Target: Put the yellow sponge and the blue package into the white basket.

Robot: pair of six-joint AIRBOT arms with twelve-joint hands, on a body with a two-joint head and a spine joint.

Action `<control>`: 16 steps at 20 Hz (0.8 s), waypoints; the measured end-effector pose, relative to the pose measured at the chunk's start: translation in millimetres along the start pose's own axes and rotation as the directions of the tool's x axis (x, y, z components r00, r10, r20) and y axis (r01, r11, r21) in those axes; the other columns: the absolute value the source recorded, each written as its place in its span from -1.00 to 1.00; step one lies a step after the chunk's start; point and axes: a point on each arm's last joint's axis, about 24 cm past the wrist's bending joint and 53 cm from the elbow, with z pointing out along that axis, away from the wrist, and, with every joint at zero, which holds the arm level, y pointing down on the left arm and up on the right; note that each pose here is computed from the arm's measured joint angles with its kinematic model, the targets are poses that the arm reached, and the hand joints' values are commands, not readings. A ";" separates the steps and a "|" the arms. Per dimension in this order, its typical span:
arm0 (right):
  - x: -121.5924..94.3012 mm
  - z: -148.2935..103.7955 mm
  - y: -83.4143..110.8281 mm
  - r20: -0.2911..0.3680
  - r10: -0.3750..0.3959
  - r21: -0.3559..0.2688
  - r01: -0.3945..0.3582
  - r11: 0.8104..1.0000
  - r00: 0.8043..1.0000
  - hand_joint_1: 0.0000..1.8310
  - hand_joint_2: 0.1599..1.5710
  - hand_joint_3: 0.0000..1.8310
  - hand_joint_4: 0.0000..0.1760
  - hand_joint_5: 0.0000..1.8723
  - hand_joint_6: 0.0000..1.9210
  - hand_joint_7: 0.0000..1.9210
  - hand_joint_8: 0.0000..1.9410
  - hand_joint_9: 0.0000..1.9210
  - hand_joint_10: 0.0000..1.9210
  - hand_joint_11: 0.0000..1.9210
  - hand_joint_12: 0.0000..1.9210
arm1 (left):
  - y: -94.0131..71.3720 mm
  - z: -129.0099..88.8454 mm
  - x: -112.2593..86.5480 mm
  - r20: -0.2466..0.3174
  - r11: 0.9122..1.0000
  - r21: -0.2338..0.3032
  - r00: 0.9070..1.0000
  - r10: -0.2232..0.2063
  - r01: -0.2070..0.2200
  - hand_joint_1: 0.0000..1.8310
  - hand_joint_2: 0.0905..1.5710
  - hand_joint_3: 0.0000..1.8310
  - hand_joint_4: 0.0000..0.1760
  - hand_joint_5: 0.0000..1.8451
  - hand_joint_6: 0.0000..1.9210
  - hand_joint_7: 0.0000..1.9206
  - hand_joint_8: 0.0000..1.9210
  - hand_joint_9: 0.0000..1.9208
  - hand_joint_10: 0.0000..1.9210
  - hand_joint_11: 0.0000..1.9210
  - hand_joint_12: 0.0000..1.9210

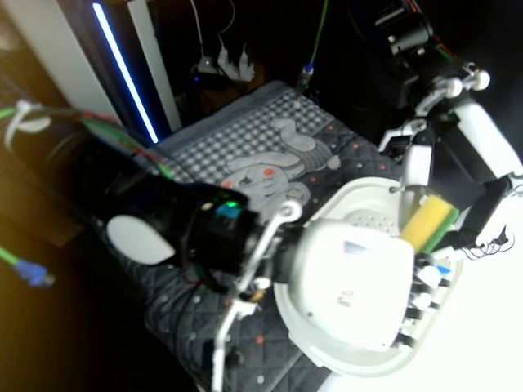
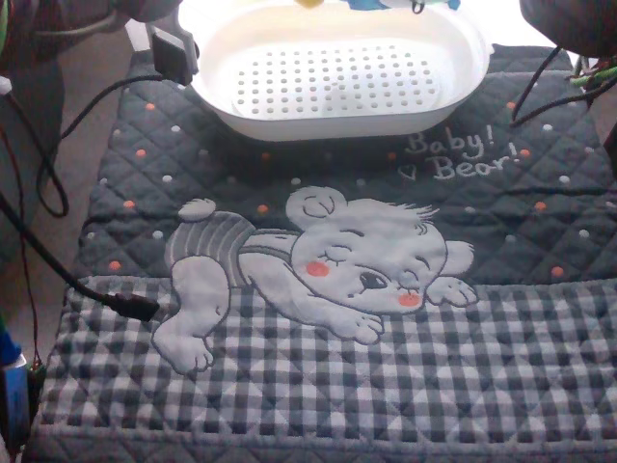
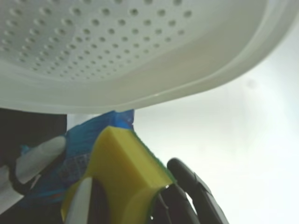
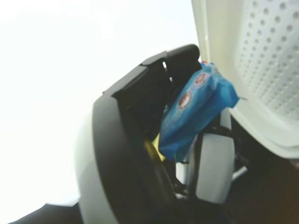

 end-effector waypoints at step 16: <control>-24.8 -126.4 39.6 -0.034 -0.006 -0.306 -0.005 0.952 0.999 -0.30 0.03 -1.00 1.00 -1.00 -1.00 -1.00 -1.00 -1.00 -1.00 -1.00 -1.00 | 22.4 -130.3 20.5 -0.081 0.977 0.213 0.997 0.006 0.012 -0.05 0.02 -1.00 1.00 -1.00 -1.00 -1.00 -1.00 -1.00 -1.00 -1.00 -1.00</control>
